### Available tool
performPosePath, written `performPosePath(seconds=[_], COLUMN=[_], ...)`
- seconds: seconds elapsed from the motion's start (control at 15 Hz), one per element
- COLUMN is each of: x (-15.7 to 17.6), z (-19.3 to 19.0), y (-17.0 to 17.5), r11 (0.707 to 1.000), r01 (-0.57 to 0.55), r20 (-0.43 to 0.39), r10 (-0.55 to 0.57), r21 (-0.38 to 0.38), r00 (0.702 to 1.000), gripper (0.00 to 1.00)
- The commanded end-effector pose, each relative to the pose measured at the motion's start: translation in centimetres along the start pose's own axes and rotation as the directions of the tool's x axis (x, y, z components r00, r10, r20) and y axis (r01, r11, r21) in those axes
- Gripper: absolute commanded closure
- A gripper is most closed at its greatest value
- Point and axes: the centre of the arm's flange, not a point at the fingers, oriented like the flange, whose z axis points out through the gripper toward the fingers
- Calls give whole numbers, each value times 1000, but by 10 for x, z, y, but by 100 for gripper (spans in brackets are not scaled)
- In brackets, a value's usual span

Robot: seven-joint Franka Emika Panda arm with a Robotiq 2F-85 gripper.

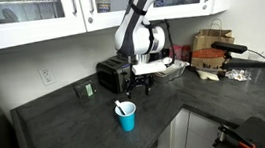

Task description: Move the blue cup to the right

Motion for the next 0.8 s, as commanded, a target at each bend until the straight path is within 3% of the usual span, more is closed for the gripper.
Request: performPosePath(seconds=[0.0, 0.33, 0.4, 0.53, 0.73], x=[20, 27, 29, 32, 36], z=[26, 68, 74, 80, 81], y=[-9, -17, -19, -23, -27], r11=[999, 994, 992, 989, 986], r01=[34, 105, 125, 147, 169], r20=[64, 157, 174, 166, 142], r10=[-35, -105, -125, -148, -169], r21=[7, 11, 15, 17, 16], r00=[997, 982, 977, 975, 975], gripper=[0, 0, 25, 32, 58])
